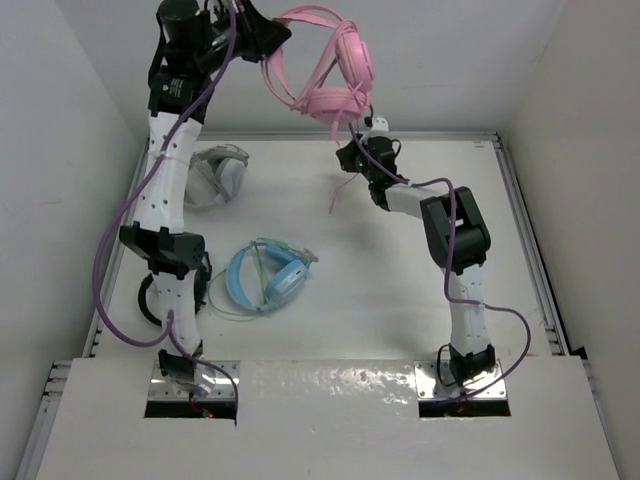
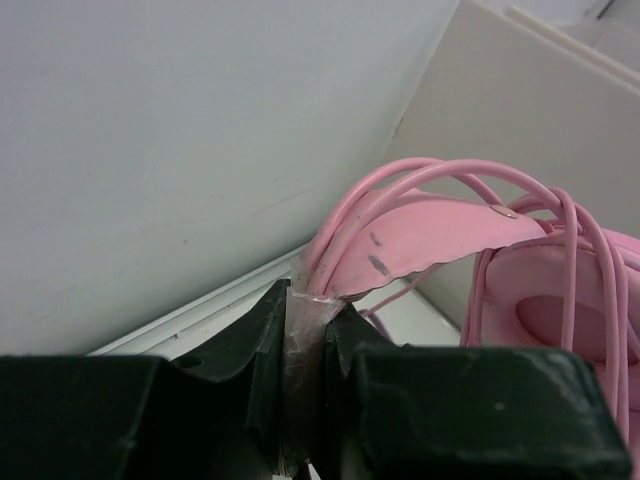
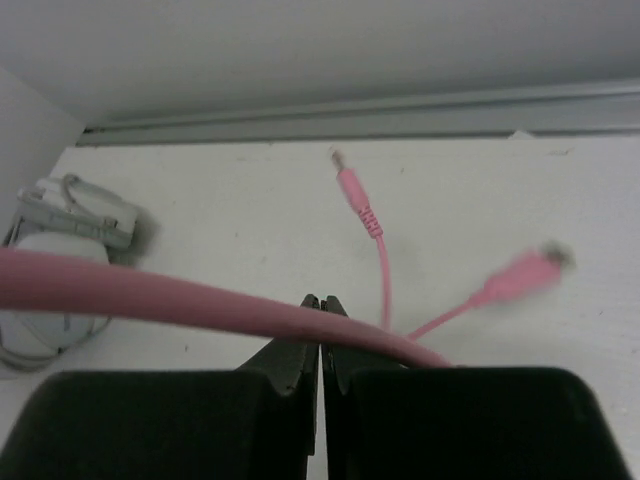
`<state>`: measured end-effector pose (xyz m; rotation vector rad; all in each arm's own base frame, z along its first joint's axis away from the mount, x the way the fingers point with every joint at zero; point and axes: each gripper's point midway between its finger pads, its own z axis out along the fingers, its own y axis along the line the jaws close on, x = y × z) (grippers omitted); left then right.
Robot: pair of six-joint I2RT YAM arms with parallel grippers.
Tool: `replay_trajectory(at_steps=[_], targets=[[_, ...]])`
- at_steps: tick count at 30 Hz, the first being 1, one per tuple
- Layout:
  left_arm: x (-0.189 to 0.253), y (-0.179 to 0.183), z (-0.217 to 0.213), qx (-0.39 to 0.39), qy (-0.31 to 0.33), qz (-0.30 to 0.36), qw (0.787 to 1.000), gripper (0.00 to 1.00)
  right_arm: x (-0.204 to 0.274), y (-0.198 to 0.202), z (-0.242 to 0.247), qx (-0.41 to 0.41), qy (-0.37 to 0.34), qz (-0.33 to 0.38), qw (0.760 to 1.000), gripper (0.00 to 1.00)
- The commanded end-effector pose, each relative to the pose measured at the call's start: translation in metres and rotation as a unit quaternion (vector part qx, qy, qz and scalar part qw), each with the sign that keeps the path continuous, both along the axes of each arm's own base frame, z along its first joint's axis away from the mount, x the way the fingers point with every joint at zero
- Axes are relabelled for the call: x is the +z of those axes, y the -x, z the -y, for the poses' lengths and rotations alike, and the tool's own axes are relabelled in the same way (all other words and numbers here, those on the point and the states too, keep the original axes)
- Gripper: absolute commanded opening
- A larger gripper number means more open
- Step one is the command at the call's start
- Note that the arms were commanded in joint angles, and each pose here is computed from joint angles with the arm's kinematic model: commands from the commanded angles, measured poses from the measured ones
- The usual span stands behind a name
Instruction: Wrap the headphones
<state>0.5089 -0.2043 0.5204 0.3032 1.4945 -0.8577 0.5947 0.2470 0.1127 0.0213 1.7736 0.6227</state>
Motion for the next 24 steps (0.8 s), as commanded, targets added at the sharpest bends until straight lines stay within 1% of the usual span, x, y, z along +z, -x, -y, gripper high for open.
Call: replay_trajectory(at_steps=[1,2,4,5,6,7,9,10,11,12,13,14,15,16,17,18,19,20,21,22,23,24], targets=[[0.066,0.013,-0.035,0.048,0.093,0.041,0.994,0.00,0.010,0.015,-0.029,0.061,-0.019,-0.008,0.998,0.00],[0.064,0.008,-0.041,0.065,0.100,0.035,0.992,0.00,0.007,0.026,-0.038,0.082,-0.013,-0.012,0.997,0.00],[0.055,-0.010,-0.061,0.112,0.125,0.008,0.986,0.00,0.010,0.069,-0.073,0.143,0.022,-0.002,0.990,0.00],[0.052,-0.015,-0.068,0.127,0.132,0.001,0.983,0.00,-0.002,0.091,-0.082,0.167,0.045,-0.007,0.985,0.00],[0.042,-0.026,-0.078,0.159,0.139,-0.016,0.977,0.00,0.018,0.118,-0.109,0.212,0.077,0.035,0.974,0.00],[0.036,-0.032,-0.083,0.172,0.147,-0.027,0.974,0.00,0.009,0.141,-0.119,0.245,0.098,0.027,0.964,0.00],[0.026,-0.040,-0.093,0.185,0.152,-0.041,0.970,0.00,0.015,0.175,-0.141,0.294,0.127,0.043,0.946,0.00],[0.017,-0.046,-0.094,0.190,0.152,-0.051,0.969,0.00,0.027,0.184,-0.144,0.310,0.142,0.063,0.938,0.00],[0.012,-0.049,-0.096,0.195,0.152,-0.055,0.967,0.00,0.026,0.194,-0.146,0.326,0.155,0.052,0.931,0.00],[0.003,-0.055,-0.098,0.201,0.149,-0.063,0.966,0.00,0.031,0.201,-0.152,0.344,0.173,0.063,0.921,0.00],[-0.001,-0.058,-0.098,0.202,0.145,-0.062,0.967,0.00,0.025,0.212,-0.150,0.362,0.197,0.035,0.911,0.00],[-0.004,-0.061,-0.097,0.204,0.140,-0.061,0.967,0.00,0.045,0.214,-0.161,0.376,0.207,0.053,0.901,0.00],[-0.014,-0.070,-0.101,0.221,0.137,-0.064,0.964,0.00,0.051,0.216,-0.163,0.390,0.232,0.071,0.888,0.00],[-0.019,-0.073,-0.103,0.226,0.138,-0.068,0.962,0.00,0.051,0.220,-0.161,0.397,0.243,0.062,0.883,0.00],[-0.022,-0.076,-0.104,0.227,0.138,-0.070,0.961,0.00,0.063,0.218,-0.158,0.385,0.246,0.072,0.887,0.00],[-0.017,-0.074,-0.103,0.223,0.136,-0.062,0.963,0.00,0.066,0.215,-0.152,0.365,0.245,0.065,0.896,0.00],[-0.011,-0.071,-0.100,0.217,0.136,-0.055,0.965,0.00,0.063,0.211,-0.143,0.345,0.251,0.062,0.902,0.00],[-0.004,-0.068,-0.100,0.212,0.137,-0.045,0.967,0.00,0.074,0.200,-0.127,0.314,0.248,0.070,0.914,0.01],[0.009,-0.062,-0.098,0.203,0.138,-0.029,0.969,0.00,0.076,0.191,-0.115,0.282,0.227,0.058,0.930,0.20],[0.016,-0.057,-0.096,0.196,0.138,-0.021,0.971,0.00,0.076,0.180,-0.102,0.256,0.204,0.067,0.943,0.33],[0.026,-0.050,-0.094,0.188,0.137,-0.010,0.972,0.00,0.079,0.156,-0.073,0.213,0.181,0.063,0.958,0.45],[0.038,-0.041,-0.091,0.173,0.135,0.004,0.976,0.00,0.082,0.146,-0.062,0.185,0.135,0.050,0.972,0.61]])
